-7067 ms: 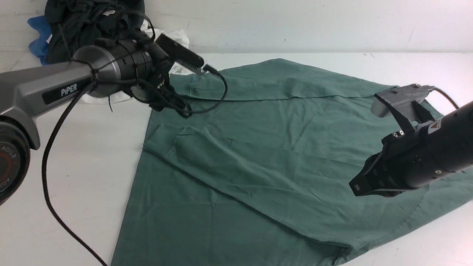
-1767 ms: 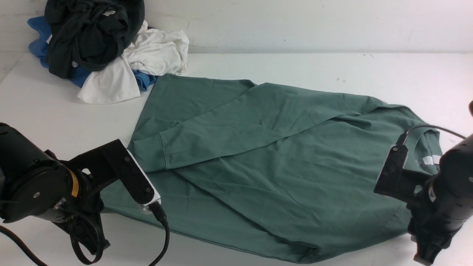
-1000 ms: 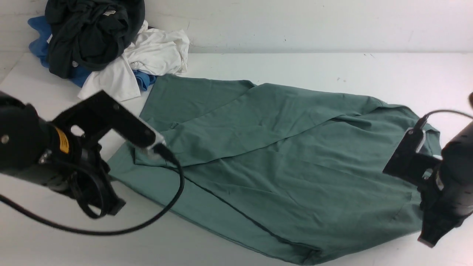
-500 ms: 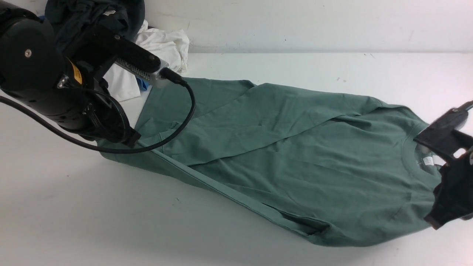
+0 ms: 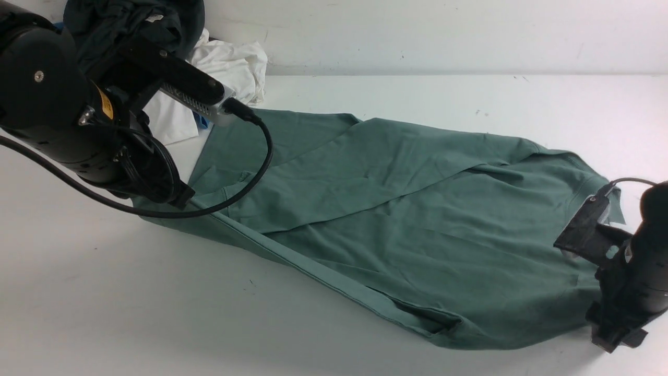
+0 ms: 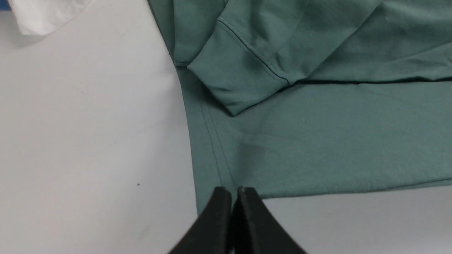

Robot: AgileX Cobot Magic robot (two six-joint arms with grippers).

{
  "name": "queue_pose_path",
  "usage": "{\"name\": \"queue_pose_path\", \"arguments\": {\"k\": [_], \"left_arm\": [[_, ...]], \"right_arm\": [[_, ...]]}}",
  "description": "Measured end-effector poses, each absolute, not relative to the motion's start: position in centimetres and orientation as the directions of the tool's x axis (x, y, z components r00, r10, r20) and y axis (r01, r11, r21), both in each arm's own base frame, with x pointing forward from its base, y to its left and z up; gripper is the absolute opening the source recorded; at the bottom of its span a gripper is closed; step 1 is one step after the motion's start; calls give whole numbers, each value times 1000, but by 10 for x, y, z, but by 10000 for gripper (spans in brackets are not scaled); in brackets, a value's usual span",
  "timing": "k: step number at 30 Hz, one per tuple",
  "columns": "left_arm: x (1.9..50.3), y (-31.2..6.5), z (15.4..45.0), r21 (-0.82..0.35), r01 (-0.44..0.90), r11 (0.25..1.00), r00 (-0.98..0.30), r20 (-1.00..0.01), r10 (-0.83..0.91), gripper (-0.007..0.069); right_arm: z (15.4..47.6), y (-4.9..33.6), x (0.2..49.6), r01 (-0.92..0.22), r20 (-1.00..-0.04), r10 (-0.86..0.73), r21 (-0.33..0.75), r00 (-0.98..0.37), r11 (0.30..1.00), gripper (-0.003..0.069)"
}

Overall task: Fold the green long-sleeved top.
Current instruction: Use both arms simultaneously to clamp the lower edge of the clothing fabric, then use both arms to drag the lower edge of the fabric forward and fold it over the upper edge

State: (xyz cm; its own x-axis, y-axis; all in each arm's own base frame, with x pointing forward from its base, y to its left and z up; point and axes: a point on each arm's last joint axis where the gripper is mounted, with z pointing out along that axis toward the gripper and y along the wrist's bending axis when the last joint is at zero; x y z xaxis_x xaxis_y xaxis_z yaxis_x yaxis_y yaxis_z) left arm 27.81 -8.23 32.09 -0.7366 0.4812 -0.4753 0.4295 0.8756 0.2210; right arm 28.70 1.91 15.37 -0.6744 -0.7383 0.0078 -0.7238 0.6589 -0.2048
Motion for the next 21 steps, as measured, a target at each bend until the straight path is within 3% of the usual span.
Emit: {"name": "queue_pose_path", "arguments": {"k": [3, 8, 11, 12, 13, 15, 21], "left_arm": [[278, -82, 321, 221, 430, 876, -737, -475, 481, -5], [278, -82, 321, 221, 429, 876, -734, -479, 481, -5], [278, -82, 321, 221, 429, 876, -734, -479, 481, -5], [278, -82, 321, 221, 429, 876, -734, -479, 481, -5], [278, -82, 321, 221, 429, 876, -735, -478, 481, -5], [278, -82, 321, 221, 430, 876, -738, -473, 481, -5], [268, -79, 331, 221, 420, 880, -735, -486, 473, -5]], "right_arm": [[154, 19, 292, -729, -21, -755, -243, -655, 640, 472], [151, 22, 303, -727, -91, -775, -294, -625, 621, 402], [150, 23, 307, -722, -120, -779, -309, -615, 618, 230], [150, 24, 307, -723, -120, -779, -309, -615, 618, 208], [151, 24, 307, -714, -127, -769, -302, -626, 631, 114], [153, 24, 303, -693, -129, -744, -286, -656, 661, 37], [191, 20, 284, -602, -164, -658, -289, -734, 744, 3]]}}
